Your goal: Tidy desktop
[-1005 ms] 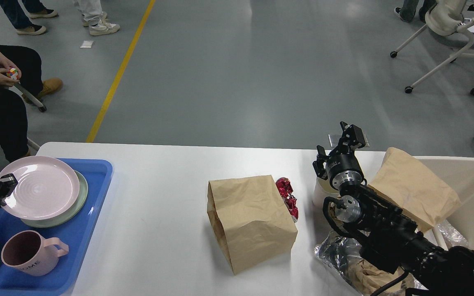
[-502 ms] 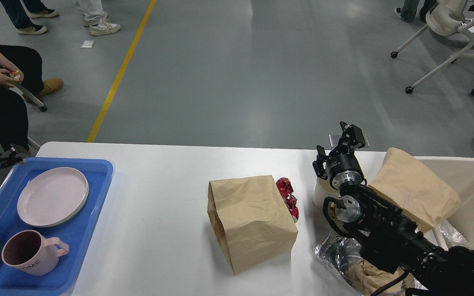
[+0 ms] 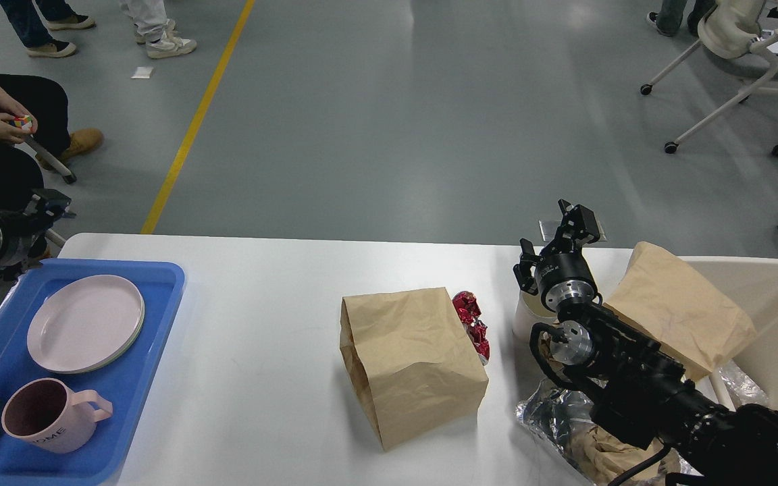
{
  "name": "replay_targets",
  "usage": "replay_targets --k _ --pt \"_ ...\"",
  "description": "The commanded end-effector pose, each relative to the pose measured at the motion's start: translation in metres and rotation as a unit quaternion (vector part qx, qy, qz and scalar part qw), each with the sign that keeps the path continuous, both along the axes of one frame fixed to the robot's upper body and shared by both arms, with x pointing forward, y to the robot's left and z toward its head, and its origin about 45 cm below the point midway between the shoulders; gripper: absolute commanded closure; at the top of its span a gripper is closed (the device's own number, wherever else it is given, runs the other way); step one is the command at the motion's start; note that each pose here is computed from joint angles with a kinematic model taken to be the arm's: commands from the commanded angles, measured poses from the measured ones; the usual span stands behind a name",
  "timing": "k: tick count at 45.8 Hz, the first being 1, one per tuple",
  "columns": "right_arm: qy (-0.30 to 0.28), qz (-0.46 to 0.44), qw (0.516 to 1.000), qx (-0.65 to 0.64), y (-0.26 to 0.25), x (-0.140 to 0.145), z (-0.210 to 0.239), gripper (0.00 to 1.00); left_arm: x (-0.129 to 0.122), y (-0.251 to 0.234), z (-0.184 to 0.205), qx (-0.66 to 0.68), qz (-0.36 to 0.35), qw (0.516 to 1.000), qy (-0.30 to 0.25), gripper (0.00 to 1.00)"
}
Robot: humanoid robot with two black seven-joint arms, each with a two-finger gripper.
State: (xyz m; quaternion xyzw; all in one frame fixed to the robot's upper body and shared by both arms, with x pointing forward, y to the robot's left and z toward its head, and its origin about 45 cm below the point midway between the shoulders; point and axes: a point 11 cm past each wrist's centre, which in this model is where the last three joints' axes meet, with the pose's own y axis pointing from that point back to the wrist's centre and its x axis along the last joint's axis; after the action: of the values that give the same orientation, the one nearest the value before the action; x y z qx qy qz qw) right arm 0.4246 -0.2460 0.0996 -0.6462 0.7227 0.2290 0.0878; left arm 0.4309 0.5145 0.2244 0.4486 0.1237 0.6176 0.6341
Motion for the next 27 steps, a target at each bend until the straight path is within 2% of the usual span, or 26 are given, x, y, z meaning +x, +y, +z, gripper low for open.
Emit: replay_targets --k 1,4,16,21,27 --pt "0.001 0.0 1.0 0.0 0.0 -0.001 -0.001 0.0 0.012 -0.004 0.013 -0.052 0.043 0.996 -0.063 0.04" --pt "0.0 0.0 1.0 0.0 0.0 0.0 0.0 0.0 0.017 -0.007 0.018 -0.079 0.058 0.991 -0.089 0.04" --pt "0.001 0.0 1.0 0.0 0.0 -0.001 -0.001 0.0 0.025 -0.015 0.022 -0.131 0.087 0.979 -0.13 0.04" --pt "0.0 0.0 1.0 0.0 0.0 0.0 0.0 0.0 0.039 -0.019 0.051 -0.191 0.106 0.958 -0.187 0.04" --pt "0.0 0.0 1.0 0.0 0.0 0.0 0.0 0.0 0.054 -0.027 0.085 -0.307 0.137 0.904 -0.266 0.04"
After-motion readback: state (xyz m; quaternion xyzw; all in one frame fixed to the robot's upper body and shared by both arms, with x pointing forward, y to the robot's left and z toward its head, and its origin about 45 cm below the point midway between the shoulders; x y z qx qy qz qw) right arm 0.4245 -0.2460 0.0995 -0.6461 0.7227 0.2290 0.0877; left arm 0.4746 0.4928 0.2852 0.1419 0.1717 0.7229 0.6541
